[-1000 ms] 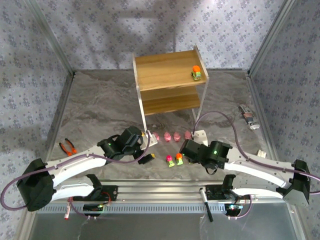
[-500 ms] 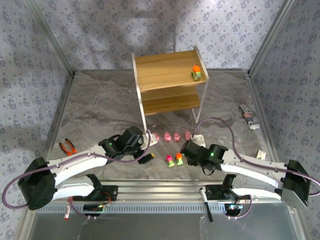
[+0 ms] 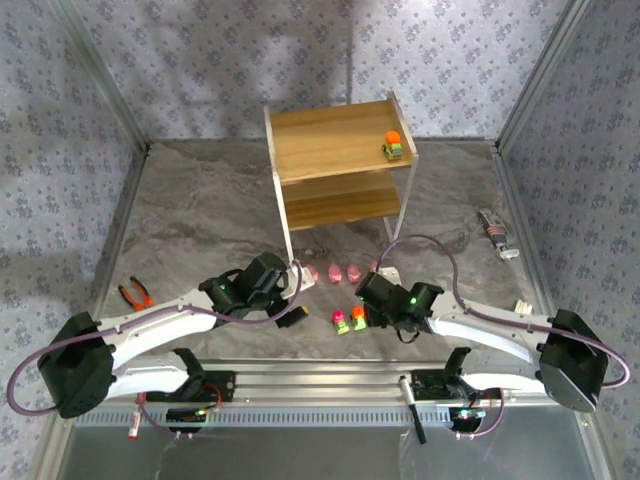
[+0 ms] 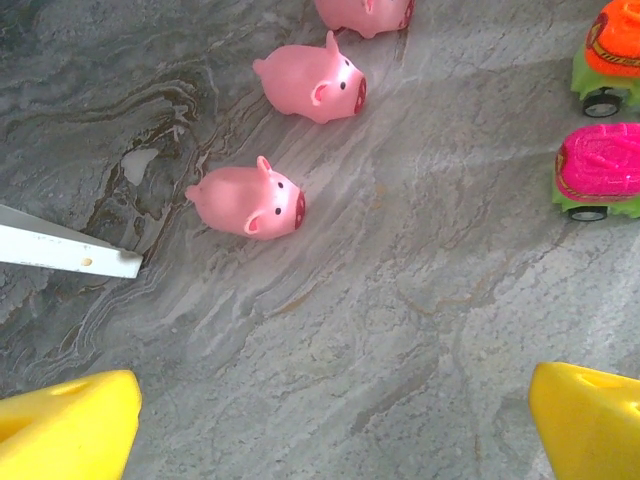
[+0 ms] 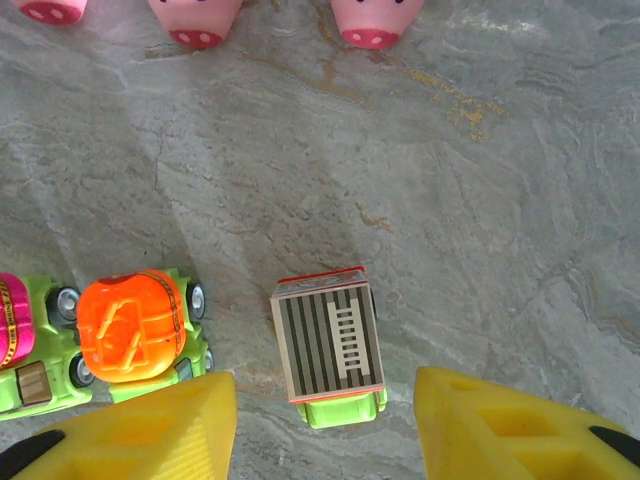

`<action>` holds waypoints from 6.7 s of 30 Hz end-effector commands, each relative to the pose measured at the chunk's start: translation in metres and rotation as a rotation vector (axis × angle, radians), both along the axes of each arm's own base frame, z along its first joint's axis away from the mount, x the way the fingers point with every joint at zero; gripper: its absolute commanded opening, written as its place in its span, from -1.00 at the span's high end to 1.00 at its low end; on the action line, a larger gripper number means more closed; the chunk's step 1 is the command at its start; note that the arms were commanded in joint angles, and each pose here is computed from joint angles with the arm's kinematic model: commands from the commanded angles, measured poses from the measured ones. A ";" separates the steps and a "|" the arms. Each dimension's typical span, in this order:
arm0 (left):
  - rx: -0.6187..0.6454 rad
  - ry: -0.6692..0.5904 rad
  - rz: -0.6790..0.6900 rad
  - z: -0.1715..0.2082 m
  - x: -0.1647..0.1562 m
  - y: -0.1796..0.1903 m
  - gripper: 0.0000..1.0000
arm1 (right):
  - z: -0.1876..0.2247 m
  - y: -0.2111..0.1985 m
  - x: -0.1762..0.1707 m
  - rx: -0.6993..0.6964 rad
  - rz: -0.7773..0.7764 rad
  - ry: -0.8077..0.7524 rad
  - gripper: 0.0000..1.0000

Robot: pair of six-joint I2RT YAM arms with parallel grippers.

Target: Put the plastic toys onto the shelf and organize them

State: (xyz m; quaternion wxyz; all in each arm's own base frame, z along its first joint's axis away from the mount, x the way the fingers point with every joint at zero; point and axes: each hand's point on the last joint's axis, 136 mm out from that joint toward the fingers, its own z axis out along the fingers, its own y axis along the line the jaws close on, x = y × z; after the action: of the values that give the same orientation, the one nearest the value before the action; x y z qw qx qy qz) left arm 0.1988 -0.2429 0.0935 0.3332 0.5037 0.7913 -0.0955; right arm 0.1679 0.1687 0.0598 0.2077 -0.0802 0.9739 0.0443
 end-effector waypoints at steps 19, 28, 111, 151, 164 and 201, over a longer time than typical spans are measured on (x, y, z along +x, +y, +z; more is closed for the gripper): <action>-0.006 0.009 0.019 0.002 0.002 -0.001 -0.99 | -0.016 -0.005 -0.005 -0.027 0.037 0.058 -0.02; -0.010 0.021 0.015 0.001 0.000 -0.002 -0.99 | -0.014 -0.003 -0.004 -0.024 0.057 0.065 0.03; -0.019 0.038 0.015 0.000 -0.002 -0.003 -0.99 | 0.021 -0.002 0.015 -0.074 0.096 0.029 0.51; -0.038 0.008 -0.017 0.007 -0.006 -0.006 -0.99 | 0.267 0.049 0.066 0.016 0.136 -0.421 0.51; -0.044 -0.008 -0.020 0.009 -0.006 -0.005 -0.99 | 0.348 0.064 0.090 -0.006 0.181 -0.571 0.51; -0.064 -0.167 0.054 0.037 0.024 0.004 -0.99 | 0.347 0.038 0.204 0.043 0.041 -0.429 0.53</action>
State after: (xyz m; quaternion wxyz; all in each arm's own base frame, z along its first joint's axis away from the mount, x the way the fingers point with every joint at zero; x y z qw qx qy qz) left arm 0.2169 -0.2377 0.1177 0.3950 0.4822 0.7788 -0.0702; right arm 0.3750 0.2021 0.3964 0.4053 -0.0987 0.9085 0.0250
